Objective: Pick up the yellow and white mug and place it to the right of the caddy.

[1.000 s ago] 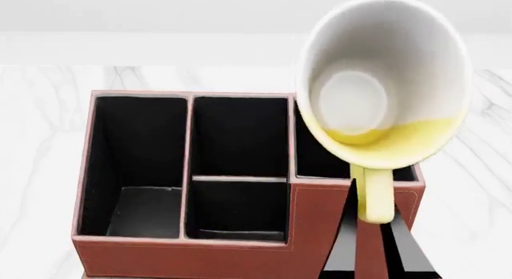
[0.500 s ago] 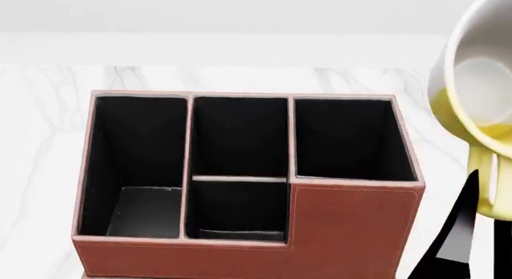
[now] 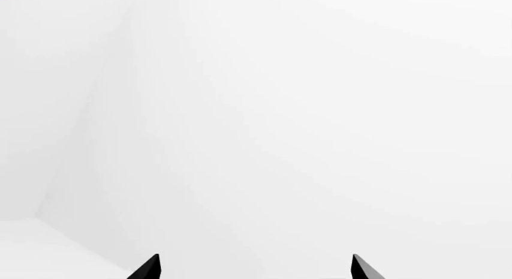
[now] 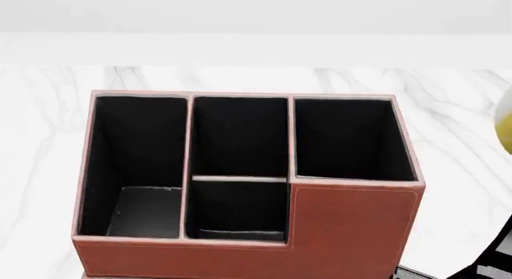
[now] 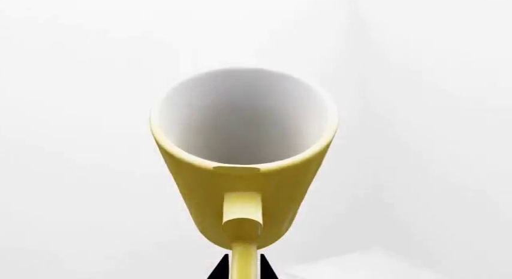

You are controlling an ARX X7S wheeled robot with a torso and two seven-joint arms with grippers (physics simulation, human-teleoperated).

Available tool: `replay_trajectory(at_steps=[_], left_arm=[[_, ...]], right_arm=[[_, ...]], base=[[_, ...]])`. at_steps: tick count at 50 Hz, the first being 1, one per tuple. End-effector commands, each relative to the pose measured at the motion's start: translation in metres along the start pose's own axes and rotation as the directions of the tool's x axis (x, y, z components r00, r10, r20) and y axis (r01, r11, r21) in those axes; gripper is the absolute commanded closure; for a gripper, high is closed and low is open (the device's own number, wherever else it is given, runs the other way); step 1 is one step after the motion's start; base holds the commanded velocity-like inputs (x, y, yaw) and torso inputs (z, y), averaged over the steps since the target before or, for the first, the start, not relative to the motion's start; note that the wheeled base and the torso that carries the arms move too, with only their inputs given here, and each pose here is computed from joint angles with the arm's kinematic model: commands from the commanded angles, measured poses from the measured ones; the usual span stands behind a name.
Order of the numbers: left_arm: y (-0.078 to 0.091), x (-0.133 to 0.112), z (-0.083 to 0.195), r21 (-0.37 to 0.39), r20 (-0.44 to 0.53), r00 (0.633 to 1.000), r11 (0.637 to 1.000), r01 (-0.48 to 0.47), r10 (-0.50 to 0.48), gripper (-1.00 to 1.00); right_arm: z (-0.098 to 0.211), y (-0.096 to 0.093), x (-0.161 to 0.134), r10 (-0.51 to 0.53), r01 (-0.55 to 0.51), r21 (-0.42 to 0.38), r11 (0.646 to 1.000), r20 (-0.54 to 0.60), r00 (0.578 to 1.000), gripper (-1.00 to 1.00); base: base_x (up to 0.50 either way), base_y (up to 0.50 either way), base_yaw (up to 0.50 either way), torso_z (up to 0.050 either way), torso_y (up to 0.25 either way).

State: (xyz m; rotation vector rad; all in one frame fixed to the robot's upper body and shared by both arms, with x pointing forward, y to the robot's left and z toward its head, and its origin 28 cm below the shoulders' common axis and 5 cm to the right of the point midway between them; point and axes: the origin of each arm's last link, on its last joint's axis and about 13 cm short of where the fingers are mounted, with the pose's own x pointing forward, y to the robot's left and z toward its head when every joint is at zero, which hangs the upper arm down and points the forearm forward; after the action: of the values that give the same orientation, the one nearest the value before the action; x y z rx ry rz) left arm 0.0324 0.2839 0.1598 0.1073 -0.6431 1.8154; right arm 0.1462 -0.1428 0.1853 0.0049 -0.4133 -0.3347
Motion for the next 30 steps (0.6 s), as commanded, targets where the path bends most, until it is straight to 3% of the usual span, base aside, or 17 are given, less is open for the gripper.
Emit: replay_trajectory(at_steps=[1,30], left_arm=[[0.0,-0.002,0.0,0.002,0.0,1.0,1.0,0.002,-0.002,-1.0],[0.0,-0.005,-0.001,0.009,0.0,1.0,1.0,0.012,-0.012,-1.0]], right_arm=[[-0.017,-0.011,0.012,-0.062,0.063,0.024,0.998,-0.039,0.997,1.0],[-0.071,-0.014,0.036,-0.051,0.036,-0.069,0.997,-0.233,0.971,1.0]], base=[[0.0,0.0,0.0,0.0,0.0],[0.0,0.0,0.0,0.0,0.0]])
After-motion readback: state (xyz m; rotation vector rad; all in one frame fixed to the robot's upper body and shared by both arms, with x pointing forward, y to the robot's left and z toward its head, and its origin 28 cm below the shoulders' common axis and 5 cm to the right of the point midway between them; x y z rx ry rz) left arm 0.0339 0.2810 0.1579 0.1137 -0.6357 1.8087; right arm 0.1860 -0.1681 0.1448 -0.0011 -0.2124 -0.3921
